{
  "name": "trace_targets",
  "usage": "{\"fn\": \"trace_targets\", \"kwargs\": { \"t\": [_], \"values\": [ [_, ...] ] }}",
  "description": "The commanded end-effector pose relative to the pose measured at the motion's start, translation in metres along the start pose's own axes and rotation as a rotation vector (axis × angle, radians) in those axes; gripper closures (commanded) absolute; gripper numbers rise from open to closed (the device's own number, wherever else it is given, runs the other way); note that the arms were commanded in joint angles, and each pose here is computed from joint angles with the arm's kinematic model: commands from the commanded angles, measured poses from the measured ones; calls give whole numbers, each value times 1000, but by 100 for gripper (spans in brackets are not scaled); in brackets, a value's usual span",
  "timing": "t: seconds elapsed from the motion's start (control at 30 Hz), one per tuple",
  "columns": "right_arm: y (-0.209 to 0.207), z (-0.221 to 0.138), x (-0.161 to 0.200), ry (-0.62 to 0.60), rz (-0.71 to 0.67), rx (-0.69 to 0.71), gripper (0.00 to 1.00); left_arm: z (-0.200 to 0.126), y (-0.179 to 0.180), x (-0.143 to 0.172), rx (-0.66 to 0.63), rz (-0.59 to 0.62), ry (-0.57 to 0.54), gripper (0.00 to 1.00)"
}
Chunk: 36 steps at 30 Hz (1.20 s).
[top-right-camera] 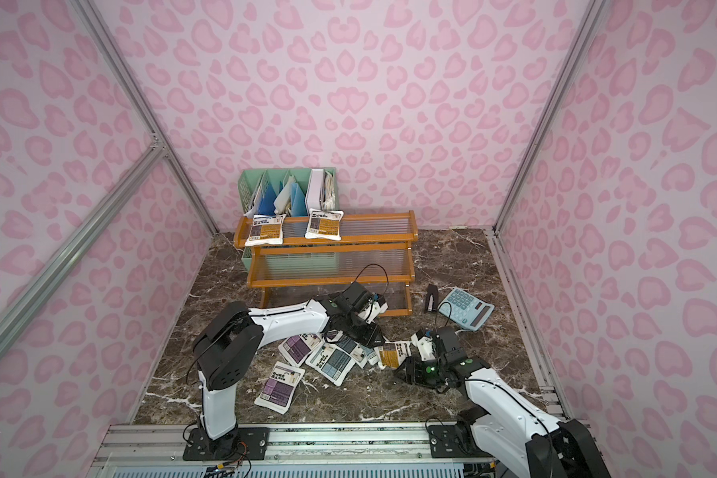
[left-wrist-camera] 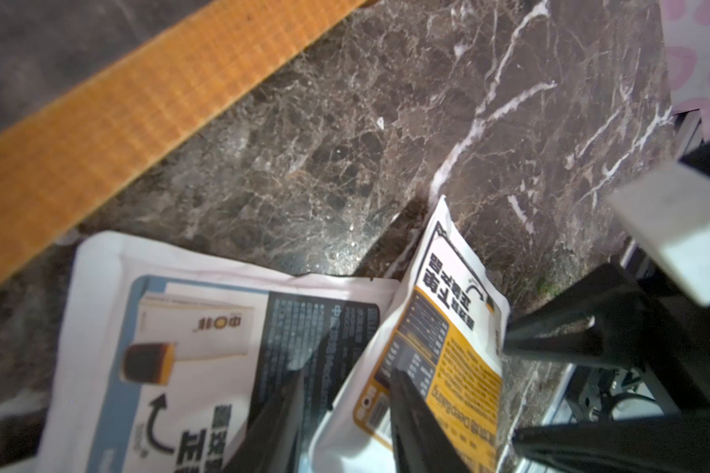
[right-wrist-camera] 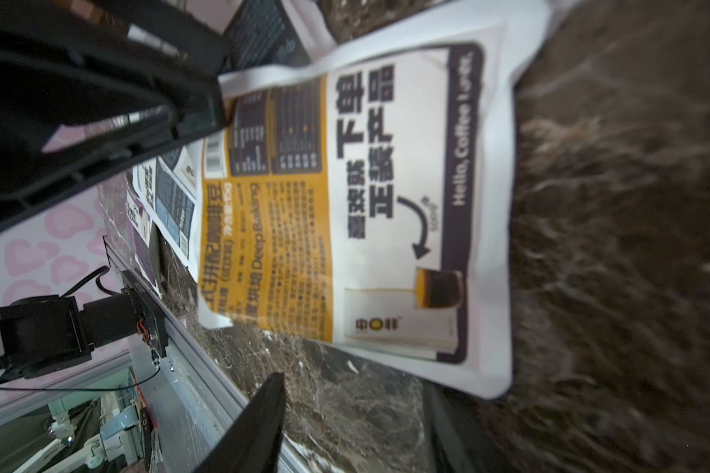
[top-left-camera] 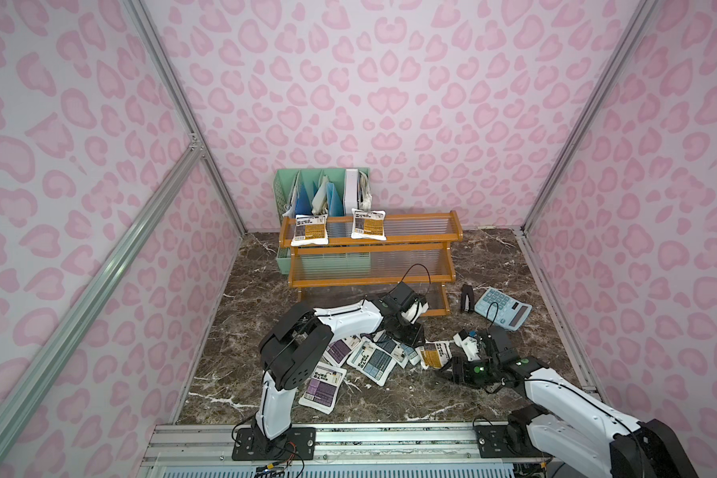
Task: Place the bagged coffee beans on the shelf by color
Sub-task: Adjust the bagged coffee beans at the center of the board.
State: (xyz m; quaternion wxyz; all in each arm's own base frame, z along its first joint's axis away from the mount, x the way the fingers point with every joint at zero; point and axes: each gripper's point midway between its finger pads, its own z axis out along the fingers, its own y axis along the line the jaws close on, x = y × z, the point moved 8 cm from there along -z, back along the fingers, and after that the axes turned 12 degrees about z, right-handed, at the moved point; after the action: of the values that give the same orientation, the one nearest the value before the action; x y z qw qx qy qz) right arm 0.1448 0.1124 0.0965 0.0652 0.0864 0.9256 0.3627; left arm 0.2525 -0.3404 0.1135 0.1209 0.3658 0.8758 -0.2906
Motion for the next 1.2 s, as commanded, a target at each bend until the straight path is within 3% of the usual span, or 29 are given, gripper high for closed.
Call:
{"fn": "trace_targets", "kwargs": {
  "t": [0.0,0.13,0.3,0.47,0.57,0.7,0.87,1.17],
  "values": [
    [12,-8,-18,-83,-46,4,44,-6,-7,2,48,-20,-12,61],
    [29,-8,-45,-124,-76,-29,44,-9,-13,7,84,-25,2,65],
    [41,7,-71,-62,-66,-36,45,-14,-17,10,101,-4,10,67],
    [44,-6,-83,-125,-20,91,46,-11,-16,16,108,-13,20,72],
    [45,-22,-76,-141,72,153,45,-8,-15,20,111,-10,39,73],
    [40,-28,-52,-1,225,164,45,-6,-15,22,128,-4,54,74],
    [31,-28,-26,107,377,107,45,1,-14,22,138,-22,60,74],
    [18,-13,-17,120,488,-63,48,8,-12,21,136,-33,54,73]
  ]
}}
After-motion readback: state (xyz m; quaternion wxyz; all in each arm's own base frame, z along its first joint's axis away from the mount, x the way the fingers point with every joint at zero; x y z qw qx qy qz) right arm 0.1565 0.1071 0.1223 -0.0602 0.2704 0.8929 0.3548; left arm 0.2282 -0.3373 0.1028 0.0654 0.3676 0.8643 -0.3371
